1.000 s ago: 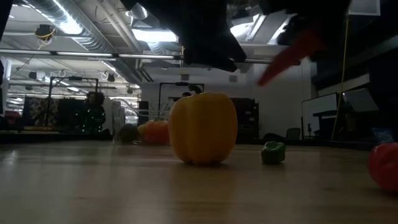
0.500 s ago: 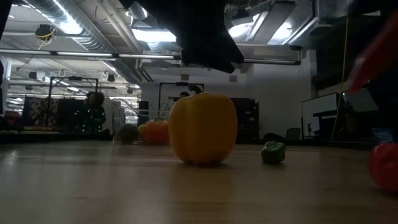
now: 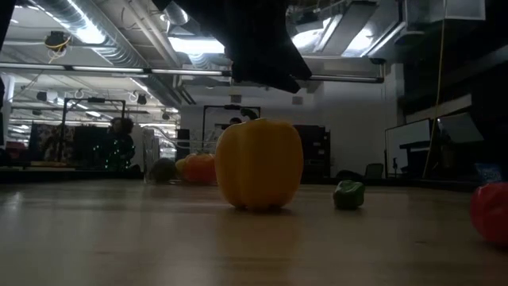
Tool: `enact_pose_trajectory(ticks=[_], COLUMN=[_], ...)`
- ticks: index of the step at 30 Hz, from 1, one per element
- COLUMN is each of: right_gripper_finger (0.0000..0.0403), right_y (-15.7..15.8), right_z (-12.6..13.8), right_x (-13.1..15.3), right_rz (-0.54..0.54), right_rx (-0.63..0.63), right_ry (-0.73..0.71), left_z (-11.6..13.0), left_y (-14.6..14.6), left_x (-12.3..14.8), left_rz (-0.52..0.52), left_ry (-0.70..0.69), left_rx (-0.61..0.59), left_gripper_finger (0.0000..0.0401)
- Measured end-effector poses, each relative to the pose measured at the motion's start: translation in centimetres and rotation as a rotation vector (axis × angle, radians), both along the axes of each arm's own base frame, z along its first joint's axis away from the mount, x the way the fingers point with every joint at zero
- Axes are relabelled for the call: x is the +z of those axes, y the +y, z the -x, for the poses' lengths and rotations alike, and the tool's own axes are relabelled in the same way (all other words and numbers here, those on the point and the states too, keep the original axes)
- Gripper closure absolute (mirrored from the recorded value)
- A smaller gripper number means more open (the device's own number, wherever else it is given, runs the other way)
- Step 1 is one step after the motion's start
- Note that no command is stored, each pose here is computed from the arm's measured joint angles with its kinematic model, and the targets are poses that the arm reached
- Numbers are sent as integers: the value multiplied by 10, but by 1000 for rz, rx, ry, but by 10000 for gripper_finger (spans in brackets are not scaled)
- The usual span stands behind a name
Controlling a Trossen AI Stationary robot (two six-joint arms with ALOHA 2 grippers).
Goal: Sort produce into baskets
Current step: Put the orange carrot into the white bin
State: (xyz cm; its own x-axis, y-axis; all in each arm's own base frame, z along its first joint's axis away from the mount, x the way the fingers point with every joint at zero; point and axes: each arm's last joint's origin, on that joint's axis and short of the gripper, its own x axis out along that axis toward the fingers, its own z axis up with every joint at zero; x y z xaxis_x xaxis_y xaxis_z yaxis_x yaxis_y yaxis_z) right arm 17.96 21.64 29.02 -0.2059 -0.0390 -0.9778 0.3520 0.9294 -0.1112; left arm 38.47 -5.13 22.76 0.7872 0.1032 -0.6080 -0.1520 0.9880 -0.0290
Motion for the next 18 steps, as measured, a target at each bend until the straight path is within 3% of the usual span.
enact_pose_trajectory(ticks=[13, 18], right_gripper_finger=[240, 240], right_y=[25, 31], right_z=[34, 38], right_x=[0, -5], right_rz=[98, 141], right_rx=[-282, -297], right_ry=[-43, -80], left_z=[0, 0], left_y=[0, 0], left_x=[0, 0], left_rz=[0, 0], left_ry=[0, 0], left_rx=[0, 0], left_gripper_finger=[184, 184])
